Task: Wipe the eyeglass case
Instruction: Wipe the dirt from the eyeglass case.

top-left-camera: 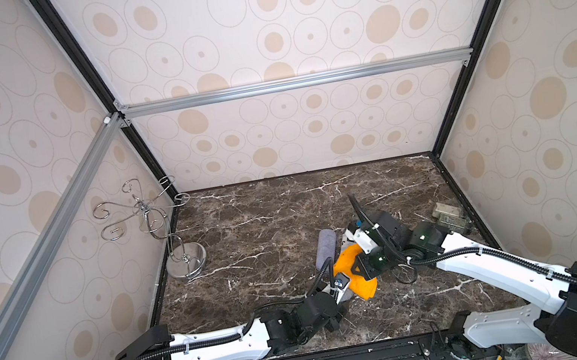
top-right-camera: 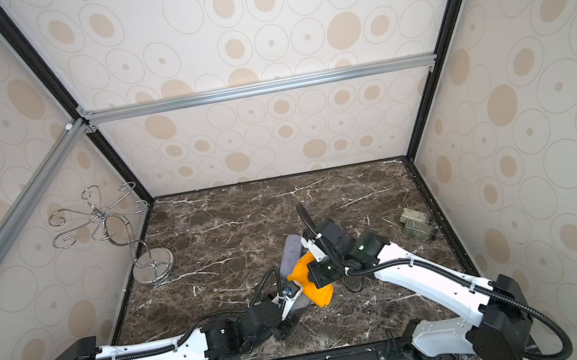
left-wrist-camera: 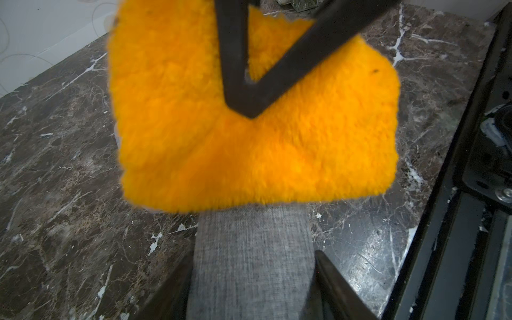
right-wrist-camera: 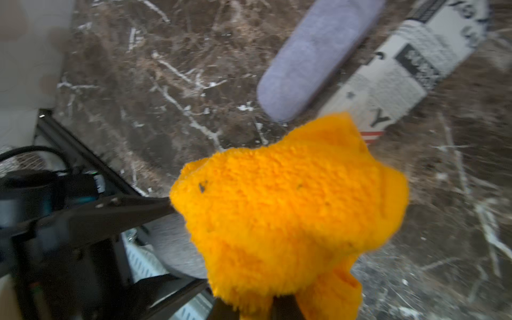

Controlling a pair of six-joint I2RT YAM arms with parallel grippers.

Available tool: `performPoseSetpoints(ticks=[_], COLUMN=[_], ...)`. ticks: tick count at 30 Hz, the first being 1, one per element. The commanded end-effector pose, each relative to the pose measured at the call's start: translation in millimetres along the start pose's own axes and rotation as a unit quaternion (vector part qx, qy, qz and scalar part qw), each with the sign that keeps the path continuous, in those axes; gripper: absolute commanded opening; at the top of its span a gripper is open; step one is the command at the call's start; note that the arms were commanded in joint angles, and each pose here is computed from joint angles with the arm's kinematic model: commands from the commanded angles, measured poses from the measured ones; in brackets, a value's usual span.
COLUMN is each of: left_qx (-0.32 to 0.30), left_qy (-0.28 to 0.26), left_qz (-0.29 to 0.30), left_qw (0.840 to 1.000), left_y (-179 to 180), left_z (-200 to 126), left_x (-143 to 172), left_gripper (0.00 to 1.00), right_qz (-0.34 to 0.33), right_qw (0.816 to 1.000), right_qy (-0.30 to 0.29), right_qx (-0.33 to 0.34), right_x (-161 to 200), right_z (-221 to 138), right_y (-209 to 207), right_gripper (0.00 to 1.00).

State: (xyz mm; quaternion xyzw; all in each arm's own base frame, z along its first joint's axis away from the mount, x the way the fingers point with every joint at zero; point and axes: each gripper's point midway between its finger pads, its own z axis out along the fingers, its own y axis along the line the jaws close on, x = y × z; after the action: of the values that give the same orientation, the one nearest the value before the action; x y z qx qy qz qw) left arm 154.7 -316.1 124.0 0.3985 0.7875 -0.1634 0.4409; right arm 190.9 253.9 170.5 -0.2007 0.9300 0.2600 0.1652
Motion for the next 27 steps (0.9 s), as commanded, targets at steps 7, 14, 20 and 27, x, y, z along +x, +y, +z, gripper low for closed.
performPoseSetpoints(ticks=[7, 14, 20, 27], left_qx=[0.004, -0.001, -0.003, 0.001], left_qy=[-0.058, -0.067, -0.068, -0.07], left_qz=[-0.038, -0.047, -0.051, -0.06], left_qw=[0.998, 0.997, 0.996, 0.996], left_y=[0, 6, 5, 3], left_z=[-11, -16, -11, -10], left_x=[-32, -33, -34, -32], left_gripper=[0.39, 0.39, 0.39, 0.39], right_qz=[0.021, 0.065, -0.003, -0.022], right_qw=[0.998, 0.987, 1.0, 0.999], right_qy=[-0.006, -0.013, 0.001, 0.0], right_qx=[0.063, 0.144, -0.014, -0.038], right_x=[5, 15, 11, 14], right_z=[5, -8, 4, 13], right_y=[-23, -72, -3, 16], right_gripper=[0.0, 0.0, 0.0, 0.0])
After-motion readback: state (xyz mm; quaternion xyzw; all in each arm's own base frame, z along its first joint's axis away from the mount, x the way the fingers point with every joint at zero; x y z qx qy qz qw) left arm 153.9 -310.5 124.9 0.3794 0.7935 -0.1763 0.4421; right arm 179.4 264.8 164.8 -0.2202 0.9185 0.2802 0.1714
